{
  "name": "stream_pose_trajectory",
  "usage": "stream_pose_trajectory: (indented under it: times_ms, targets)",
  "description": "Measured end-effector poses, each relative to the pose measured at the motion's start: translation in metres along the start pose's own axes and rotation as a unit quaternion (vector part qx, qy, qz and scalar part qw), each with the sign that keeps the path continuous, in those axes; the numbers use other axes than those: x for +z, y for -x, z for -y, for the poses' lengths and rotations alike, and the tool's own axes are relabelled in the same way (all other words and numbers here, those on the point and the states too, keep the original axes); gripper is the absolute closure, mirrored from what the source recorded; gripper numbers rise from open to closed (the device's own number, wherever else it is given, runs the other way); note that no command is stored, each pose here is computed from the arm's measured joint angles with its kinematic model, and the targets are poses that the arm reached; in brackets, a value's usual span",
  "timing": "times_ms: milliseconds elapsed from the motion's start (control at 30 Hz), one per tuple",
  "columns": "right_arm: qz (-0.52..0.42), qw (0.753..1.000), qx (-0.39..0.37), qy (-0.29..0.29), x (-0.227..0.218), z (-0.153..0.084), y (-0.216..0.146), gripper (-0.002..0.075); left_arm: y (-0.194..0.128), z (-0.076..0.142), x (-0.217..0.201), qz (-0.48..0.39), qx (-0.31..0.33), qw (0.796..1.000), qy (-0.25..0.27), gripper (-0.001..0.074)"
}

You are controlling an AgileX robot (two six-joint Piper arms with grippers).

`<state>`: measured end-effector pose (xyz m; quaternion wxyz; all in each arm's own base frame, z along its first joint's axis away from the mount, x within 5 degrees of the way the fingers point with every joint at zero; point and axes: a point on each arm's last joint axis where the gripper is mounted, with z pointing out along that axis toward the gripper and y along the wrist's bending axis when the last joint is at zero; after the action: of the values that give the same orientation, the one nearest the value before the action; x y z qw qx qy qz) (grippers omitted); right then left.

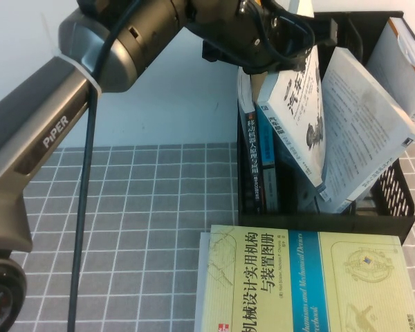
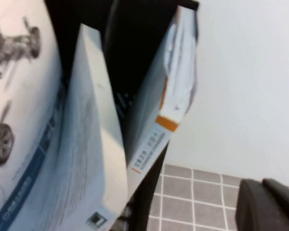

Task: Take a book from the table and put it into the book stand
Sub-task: Place the book on the book shelf

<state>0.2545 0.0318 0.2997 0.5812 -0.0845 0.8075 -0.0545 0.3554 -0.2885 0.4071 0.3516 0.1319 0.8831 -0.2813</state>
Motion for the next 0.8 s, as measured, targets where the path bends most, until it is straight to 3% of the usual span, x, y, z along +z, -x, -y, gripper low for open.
stream_pose_trajectory:
  times_ms: [300, 500, 800]
  targets:
    - [-0.084, 0.989, 0.047, 0.113, 0.031, -0.029, -0.029, 0.0729, -0.005, 0.003, -0.009, -0.034, 0.033, 0.999, -0.008, 0.0622]
    - [-0.116, 0.984, 0.059, 0.122, 0.043, -0.034, -0.043, 0.0729, -0.014, 0.031, -0.037, -0.04, 0.088, 0.994, -0.041, 0.0622]
    - [-0.113, 0.984, 0.07, 0.12, 0.042, -0.034, -0.041, 0.0729, -0.009, 0.054, -0.126, 0.011, 0.11, 0.99, -0.084, 0.0622]
